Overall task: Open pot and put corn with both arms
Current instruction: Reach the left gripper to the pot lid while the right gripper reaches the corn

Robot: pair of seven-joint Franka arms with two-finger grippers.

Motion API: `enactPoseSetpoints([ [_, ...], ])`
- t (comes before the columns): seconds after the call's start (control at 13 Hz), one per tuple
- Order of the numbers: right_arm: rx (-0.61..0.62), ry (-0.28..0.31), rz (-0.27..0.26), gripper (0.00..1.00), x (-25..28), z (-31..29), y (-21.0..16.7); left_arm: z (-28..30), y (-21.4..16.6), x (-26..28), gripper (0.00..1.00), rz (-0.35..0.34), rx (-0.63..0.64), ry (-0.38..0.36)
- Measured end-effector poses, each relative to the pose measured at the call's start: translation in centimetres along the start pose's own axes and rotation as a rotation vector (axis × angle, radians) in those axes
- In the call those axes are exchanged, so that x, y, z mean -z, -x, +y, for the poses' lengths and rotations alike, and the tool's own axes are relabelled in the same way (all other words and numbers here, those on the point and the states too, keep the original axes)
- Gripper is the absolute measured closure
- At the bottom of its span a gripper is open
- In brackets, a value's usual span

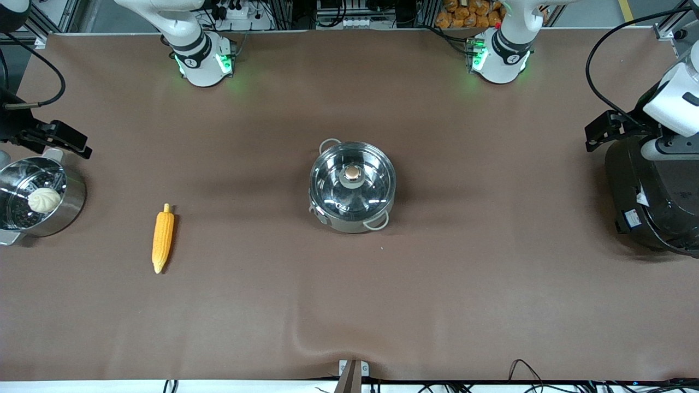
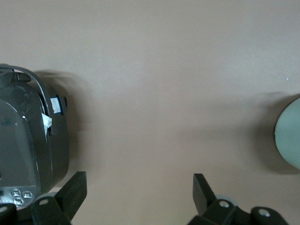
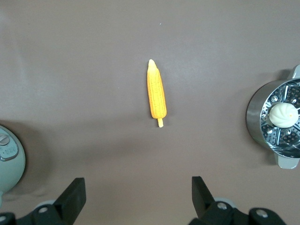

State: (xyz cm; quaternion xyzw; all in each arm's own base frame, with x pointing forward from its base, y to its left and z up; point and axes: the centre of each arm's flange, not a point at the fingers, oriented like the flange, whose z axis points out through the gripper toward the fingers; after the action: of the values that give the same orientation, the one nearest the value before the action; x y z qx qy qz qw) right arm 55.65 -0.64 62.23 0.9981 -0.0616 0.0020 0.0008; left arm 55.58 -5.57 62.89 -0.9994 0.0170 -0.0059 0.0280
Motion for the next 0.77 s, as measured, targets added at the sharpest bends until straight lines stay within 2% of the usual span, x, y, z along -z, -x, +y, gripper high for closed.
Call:
enactPoseSetpoints([
  [0.31,0.018,-0.002,0.005,0.0,0.3,-1.0,0.1,-0.2,0.0,0.1,0.0,0.002,0.004,0.004],
  [0.54,0.019,-0.002,0.005,0.0,0.3,-1.1,0.1,0.8,0.0,0.6,0.0,0.009,-0.008,0.037],
  [0.77,0.019,-0.002,0.005,0.0,0.3,-1.1,0.1,4.8,0.1,0.1,0.0,-0.003,-0.034,0.042],
])
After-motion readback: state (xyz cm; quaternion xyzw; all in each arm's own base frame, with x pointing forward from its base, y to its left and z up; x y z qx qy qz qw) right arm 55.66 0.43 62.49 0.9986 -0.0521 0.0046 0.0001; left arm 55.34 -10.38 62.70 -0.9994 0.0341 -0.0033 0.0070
